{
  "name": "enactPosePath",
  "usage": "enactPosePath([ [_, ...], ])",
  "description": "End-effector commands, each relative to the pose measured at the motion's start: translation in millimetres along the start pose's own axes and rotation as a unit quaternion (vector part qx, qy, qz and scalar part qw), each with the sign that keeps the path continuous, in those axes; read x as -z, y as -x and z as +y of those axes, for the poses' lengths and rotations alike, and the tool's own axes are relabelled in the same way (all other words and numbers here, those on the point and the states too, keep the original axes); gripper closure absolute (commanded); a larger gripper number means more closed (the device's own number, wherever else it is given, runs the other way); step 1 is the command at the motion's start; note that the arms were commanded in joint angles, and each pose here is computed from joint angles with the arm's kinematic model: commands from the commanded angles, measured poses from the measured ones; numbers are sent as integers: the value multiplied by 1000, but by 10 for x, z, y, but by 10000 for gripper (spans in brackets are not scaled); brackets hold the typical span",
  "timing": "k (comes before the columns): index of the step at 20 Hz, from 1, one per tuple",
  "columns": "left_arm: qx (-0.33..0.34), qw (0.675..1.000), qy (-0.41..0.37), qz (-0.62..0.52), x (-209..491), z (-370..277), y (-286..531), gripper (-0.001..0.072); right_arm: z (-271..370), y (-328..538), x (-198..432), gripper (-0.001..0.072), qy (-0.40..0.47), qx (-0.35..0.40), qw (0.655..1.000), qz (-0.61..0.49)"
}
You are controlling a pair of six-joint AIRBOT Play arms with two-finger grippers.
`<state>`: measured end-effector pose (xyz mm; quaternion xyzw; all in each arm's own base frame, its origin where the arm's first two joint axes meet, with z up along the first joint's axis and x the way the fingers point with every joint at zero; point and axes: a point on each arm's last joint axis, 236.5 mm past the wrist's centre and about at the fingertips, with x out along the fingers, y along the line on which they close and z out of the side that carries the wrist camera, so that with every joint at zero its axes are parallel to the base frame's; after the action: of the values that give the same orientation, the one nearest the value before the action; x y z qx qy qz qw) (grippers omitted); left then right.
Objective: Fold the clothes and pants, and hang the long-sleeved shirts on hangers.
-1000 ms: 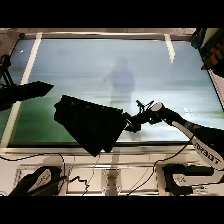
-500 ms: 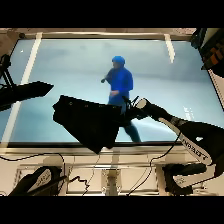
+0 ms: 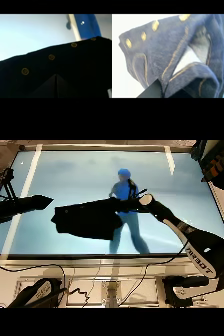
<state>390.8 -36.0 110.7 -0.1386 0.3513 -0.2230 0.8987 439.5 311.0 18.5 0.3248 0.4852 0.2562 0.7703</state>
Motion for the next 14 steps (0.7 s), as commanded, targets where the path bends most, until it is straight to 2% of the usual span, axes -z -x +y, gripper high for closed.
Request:
enactPosePath([
  [1,-2,999,-44,1,2,11,2,681,-90,579,-673,695,33,20,996,-77],
  [5,-4,992,-129,-6,-37,-28,52,681,-659,1649,-1200,695,45,96,985,-139],
  [8,-11,984,-177,-16,-88,-59,106,681,-1328,2670,-1413,695,30,192,963,-188],
  [11,-12,984,-178,-18,-97,-66,117,681,-2096,3839,-1417,695,-40,296,920,-256],
  [14,-12,984,-178,-18,-99,-66,117,680,-2802,4956,-1071,694,-140,369,863,-315],
])
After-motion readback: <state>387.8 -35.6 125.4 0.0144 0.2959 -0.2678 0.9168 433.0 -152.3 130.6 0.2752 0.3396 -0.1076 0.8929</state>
